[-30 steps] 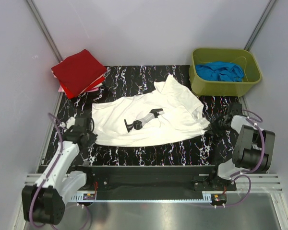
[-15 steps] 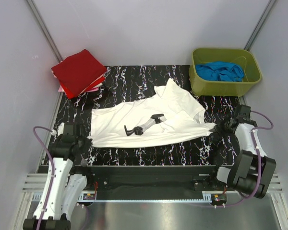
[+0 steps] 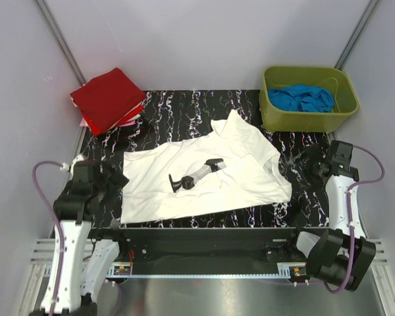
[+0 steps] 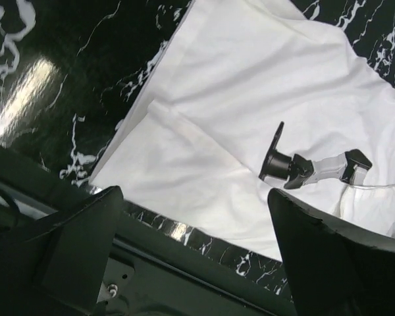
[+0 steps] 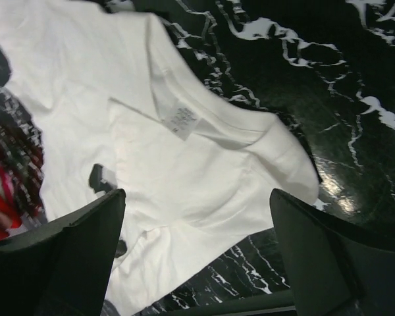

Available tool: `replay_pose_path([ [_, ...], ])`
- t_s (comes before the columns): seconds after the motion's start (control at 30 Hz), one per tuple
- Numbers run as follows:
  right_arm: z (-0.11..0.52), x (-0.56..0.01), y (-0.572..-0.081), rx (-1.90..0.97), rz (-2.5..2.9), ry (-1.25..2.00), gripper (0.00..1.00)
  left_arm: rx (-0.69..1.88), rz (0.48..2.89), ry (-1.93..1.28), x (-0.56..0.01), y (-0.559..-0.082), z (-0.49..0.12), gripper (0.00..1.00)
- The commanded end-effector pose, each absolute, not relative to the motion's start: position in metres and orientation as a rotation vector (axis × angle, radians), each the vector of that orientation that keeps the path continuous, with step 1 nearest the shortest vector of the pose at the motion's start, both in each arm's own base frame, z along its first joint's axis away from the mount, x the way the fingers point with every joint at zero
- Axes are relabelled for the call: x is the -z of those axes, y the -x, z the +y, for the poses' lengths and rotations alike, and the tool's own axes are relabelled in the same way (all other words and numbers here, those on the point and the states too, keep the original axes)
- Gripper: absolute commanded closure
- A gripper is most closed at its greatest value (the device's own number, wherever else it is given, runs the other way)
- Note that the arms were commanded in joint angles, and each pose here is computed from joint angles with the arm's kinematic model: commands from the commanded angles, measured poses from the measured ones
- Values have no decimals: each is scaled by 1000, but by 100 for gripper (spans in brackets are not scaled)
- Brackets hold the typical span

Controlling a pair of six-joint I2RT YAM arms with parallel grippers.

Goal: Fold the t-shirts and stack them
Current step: Fold the tshirt

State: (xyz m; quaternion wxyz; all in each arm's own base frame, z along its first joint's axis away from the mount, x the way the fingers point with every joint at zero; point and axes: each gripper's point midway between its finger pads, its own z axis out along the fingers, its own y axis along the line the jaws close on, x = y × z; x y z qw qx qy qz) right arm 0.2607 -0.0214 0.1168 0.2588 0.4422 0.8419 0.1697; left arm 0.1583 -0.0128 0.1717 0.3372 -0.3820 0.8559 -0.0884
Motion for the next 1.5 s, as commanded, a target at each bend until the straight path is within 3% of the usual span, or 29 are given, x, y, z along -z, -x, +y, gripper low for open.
replay_pose_path([
  [0.0, -2, -157, -280, -638, 2188, -1035, 2, 231, 2339, 768, -172, -217, -21, 3],
  [0.17, 45, -172, -284, -658, 2259, -802, 2, 247, 2357, 728, -154, -275, -26, 40],
  [0.27, 69, -184, -280, -721, 2259, -720, 3, 179, 2378, 747, -135, -300, -17, 43],
  [0.63, 113, -180, -237, -895, 2272, -507, 1, 82, 2419, 780, -96, -369, -3, 47],
  [1.07, 114, -165, -222, -882, 2341, -469, 0, 2, 2410, 906, -57, -386, 28, 38],
  [1.47, 111, -152, -216, -856, 2371, -479, 0, 33, 2403, 946, -46, -418, 33, 45],
])
